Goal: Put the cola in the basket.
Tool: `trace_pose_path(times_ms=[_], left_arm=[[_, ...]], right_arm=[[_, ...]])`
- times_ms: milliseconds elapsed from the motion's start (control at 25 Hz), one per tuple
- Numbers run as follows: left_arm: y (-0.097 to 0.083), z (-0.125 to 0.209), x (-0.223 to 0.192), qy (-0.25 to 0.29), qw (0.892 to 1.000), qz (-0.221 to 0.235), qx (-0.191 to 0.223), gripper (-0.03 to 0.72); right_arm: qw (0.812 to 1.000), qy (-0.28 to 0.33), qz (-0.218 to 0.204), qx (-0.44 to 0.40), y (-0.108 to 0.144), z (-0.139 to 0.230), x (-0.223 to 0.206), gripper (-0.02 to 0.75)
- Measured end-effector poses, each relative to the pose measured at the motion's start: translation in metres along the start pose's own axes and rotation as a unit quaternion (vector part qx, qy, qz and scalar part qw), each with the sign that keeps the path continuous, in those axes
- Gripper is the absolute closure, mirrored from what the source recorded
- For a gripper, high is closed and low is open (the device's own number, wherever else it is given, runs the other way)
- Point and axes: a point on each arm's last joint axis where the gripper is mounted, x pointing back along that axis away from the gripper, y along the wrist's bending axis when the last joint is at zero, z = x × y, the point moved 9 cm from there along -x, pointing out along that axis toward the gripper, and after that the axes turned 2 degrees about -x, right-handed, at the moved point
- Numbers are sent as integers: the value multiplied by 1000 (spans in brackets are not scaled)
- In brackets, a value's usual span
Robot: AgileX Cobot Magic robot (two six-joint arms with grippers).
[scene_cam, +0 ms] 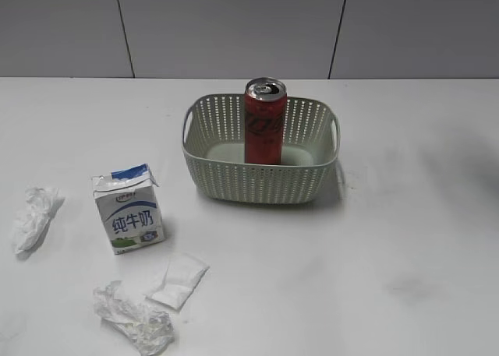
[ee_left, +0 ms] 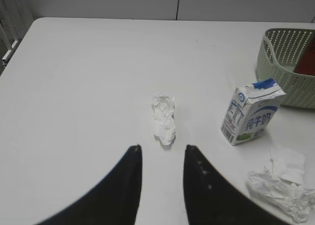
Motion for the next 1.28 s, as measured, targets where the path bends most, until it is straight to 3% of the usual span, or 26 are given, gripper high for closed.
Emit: trace_pose_path(times_ms=[520,760,1080,1280], left_arm=[[0,0,0,0,1000,0,0,473],[0,0,0,0,1000,0,0,473],[0,0,0,0,1000,0,0,473],[0,0,0,0,1000,0,0,473]], right_arm=[[998,52,22,29,-11,168,80,153],[999,7,22,31,-13,241,97,162],[999,-26,22,32,-16,339,81,164],[992,-116,22,34,-16,347,99,165]])
